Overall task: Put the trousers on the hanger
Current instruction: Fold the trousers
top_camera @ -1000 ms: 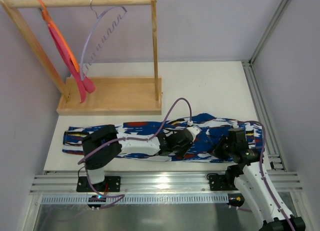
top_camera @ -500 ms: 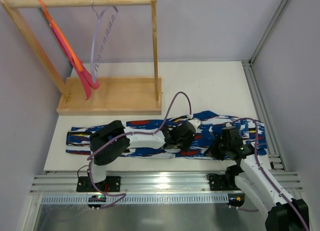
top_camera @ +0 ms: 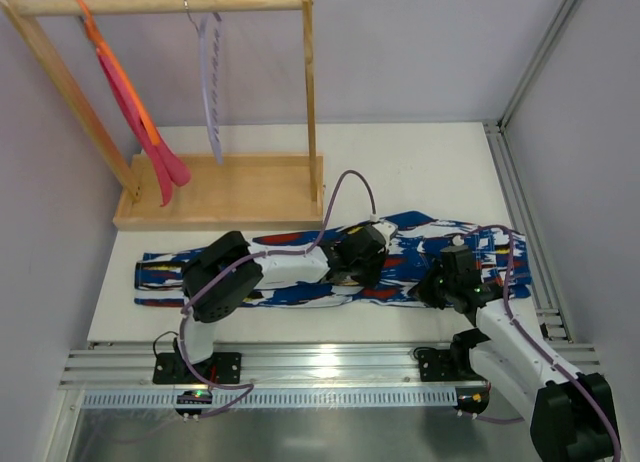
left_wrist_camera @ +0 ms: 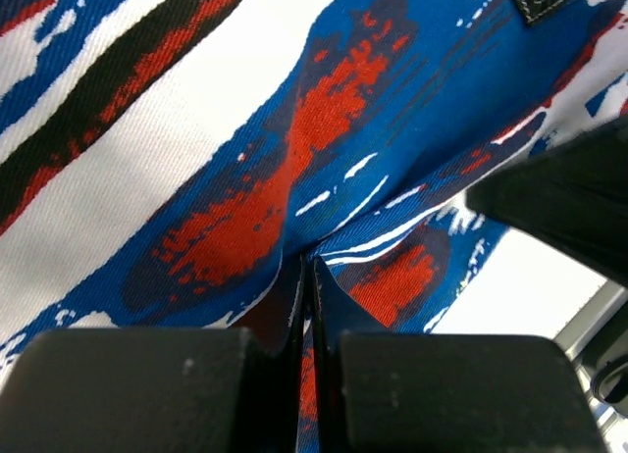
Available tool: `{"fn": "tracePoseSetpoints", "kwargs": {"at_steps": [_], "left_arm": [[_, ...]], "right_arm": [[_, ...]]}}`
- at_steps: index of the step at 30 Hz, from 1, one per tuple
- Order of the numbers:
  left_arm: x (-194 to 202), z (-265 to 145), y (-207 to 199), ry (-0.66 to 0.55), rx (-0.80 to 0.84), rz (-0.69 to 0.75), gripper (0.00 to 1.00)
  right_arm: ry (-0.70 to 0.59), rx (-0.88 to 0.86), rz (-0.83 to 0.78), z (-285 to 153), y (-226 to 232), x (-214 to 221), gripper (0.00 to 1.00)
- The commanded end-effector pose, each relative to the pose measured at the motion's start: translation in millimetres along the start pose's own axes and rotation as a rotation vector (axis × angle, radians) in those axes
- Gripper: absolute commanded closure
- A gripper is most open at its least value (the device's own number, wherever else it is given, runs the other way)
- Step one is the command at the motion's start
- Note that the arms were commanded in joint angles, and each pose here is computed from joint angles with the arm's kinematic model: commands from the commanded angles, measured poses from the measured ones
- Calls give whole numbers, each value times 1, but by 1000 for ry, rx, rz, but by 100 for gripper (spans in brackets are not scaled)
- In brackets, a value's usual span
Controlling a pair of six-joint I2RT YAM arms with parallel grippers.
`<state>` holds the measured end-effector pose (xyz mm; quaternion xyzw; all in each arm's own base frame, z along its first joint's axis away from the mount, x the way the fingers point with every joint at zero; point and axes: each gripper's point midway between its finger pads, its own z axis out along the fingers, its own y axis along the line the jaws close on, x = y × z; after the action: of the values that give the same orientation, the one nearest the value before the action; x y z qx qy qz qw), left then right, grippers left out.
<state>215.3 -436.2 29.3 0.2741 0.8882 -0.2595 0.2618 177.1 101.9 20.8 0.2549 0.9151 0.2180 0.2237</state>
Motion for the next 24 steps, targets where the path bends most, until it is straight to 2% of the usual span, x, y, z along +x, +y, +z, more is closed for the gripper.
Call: {"fn": "tracePoseSetpoints", "kwargs": {"at_steps": [1,8,16,24], "left_arm": [[-36,-24,-16,-104,53,19,100],[-36,-53,-30,-122,58,78,100],[22,-30,-32,-29,48,30,100],[47,-9,-40,-25,80,-29,100]], "right_arm": [[-97,36,19,9,-4,-19,96],[-154,102,44,12,-19,-26,96],[-200,125,76,10,-21,-35,96],[-223,133,101,14,-27,-35,96]]}}
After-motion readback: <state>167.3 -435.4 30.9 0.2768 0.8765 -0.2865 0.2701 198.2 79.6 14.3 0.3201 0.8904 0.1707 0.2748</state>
